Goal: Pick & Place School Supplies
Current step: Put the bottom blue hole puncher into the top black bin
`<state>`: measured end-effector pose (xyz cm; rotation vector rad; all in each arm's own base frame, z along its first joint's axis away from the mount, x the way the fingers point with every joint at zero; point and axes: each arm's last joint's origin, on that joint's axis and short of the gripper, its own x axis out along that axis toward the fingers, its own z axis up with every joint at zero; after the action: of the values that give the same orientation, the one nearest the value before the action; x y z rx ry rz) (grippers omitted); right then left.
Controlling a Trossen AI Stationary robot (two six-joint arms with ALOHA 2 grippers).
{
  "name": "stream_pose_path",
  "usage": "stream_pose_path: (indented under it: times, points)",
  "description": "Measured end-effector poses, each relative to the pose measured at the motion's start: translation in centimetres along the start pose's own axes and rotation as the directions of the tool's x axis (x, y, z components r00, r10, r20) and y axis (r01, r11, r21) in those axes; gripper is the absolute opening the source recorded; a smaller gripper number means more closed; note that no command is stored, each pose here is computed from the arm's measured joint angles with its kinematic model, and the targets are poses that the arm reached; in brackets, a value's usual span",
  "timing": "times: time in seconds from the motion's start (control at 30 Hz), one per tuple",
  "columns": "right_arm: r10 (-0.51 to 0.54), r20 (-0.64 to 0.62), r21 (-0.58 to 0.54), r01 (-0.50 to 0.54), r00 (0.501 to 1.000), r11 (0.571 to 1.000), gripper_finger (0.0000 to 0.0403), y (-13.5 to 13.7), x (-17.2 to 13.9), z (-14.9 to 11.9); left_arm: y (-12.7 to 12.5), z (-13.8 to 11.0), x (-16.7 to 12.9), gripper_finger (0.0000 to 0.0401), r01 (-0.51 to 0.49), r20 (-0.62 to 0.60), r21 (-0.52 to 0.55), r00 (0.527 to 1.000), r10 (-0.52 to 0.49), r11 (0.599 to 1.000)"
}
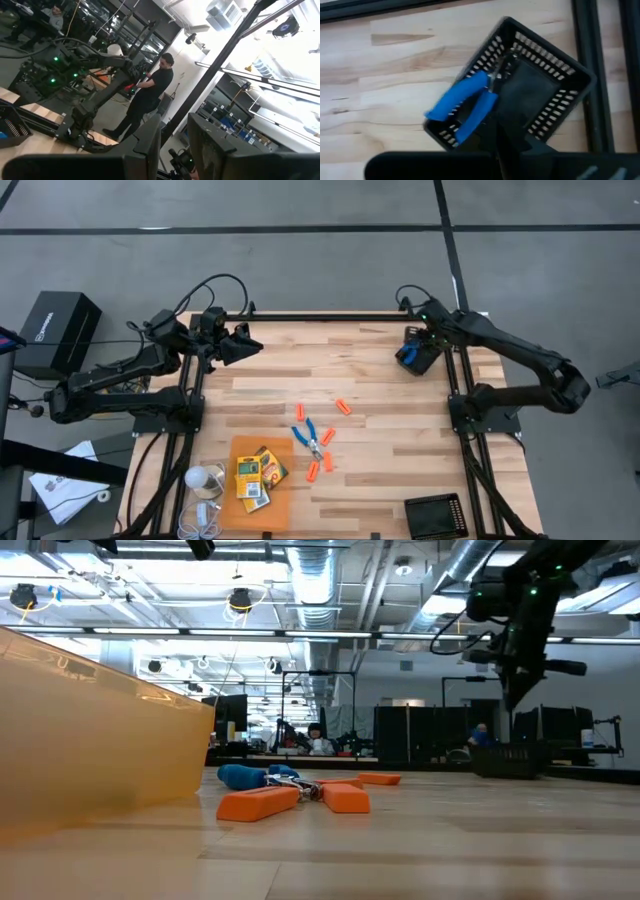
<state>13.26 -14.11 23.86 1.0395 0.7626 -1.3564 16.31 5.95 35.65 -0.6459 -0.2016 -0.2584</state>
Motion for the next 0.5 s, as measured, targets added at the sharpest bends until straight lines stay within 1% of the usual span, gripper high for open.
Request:
stream_pose_path:
  times: [0.13,0.33,0.5]
  points:
    - [0.005,0.012,0.013,-0.006,1.000,1.000,0.0002,-0.4,-0.2,0.2,0.0,0.0,0.0,0.0092,0.000,0.000,0.000,1.000,0.000,1.000]
    - [0.036,0.039,0.003,-0.036,0.999,0.999,0.0001,-0.2,-0.3,0.4,0.0,0.0,0.0,0.0092,0.000,0.001,-0.003,1.000,0.000,1.000]
    - [0.122,0.062,-0.053,-0.119,0.991,0.991,0.0000,0.8,-0.5,0.5,0.0,0.0,0.0,0.0092,-0.001,0.001,-0.003,1.000,0.001,1.000]
